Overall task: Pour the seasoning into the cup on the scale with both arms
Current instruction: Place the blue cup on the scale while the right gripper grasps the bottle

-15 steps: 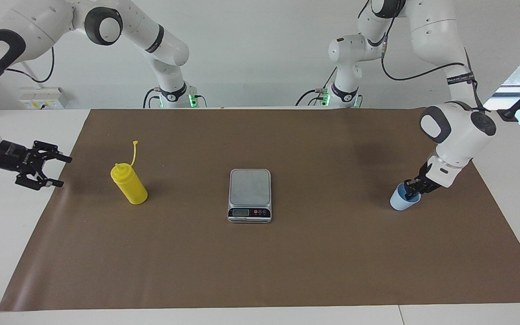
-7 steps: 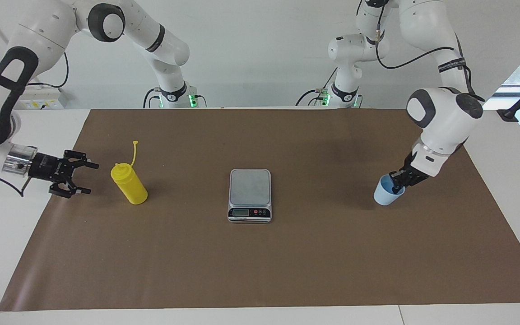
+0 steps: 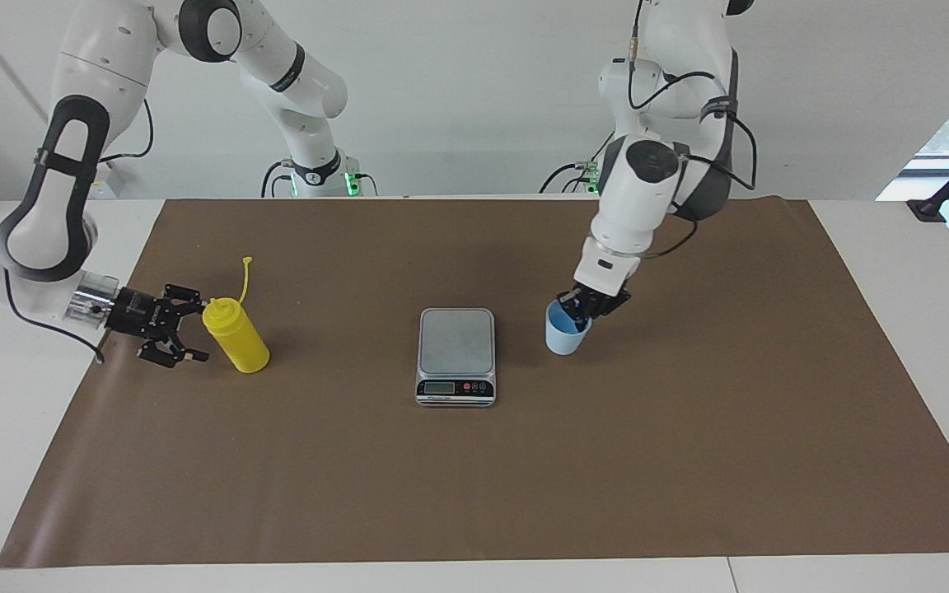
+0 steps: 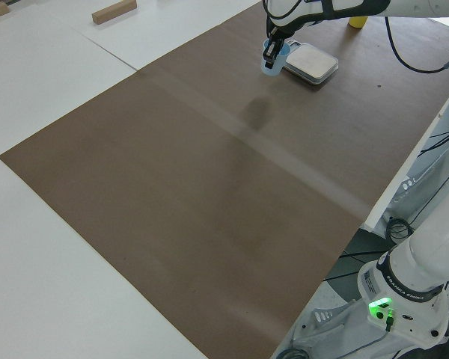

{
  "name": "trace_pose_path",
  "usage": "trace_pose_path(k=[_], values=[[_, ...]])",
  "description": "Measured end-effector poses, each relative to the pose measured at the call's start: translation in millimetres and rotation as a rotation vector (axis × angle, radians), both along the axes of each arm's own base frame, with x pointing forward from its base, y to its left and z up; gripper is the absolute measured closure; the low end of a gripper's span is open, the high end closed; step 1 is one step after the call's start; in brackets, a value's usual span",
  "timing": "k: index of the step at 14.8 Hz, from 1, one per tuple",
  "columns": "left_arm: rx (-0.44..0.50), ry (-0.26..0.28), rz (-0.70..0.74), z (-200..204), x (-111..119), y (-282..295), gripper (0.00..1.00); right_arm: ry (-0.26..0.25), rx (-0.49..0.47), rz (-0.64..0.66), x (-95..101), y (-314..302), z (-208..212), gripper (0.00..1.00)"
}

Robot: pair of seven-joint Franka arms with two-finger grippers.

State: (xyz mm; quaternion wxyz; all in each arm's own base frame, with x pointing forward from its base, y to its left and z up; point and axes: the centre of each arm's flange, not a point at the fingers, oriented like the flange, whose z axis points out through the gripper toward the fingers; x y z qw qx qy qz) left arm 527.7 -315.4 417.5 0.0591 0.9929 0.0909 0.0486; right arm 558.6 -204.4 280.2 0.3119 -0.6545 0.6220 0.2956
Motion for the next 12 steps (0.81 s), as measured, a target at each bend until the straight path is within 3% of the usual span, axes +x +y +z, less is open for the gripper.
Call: trace_pose_path(k=[4,8,12], values=[[0.028,0.022,0.016,4,-10,-83,0.97,-0.017,-0.007,-0.005,4.5,22,-4,0.00],[0.063,0.035,0.009,-28,-15,-132,0.97,-0.039,-0.039,-0.025,10.4,30,-7,0.00],[0.059,0.016,-0.002,-39,-13,-142,0.97,-0.041,-0.055,-0.034,10.3,32,-11,0.12]])
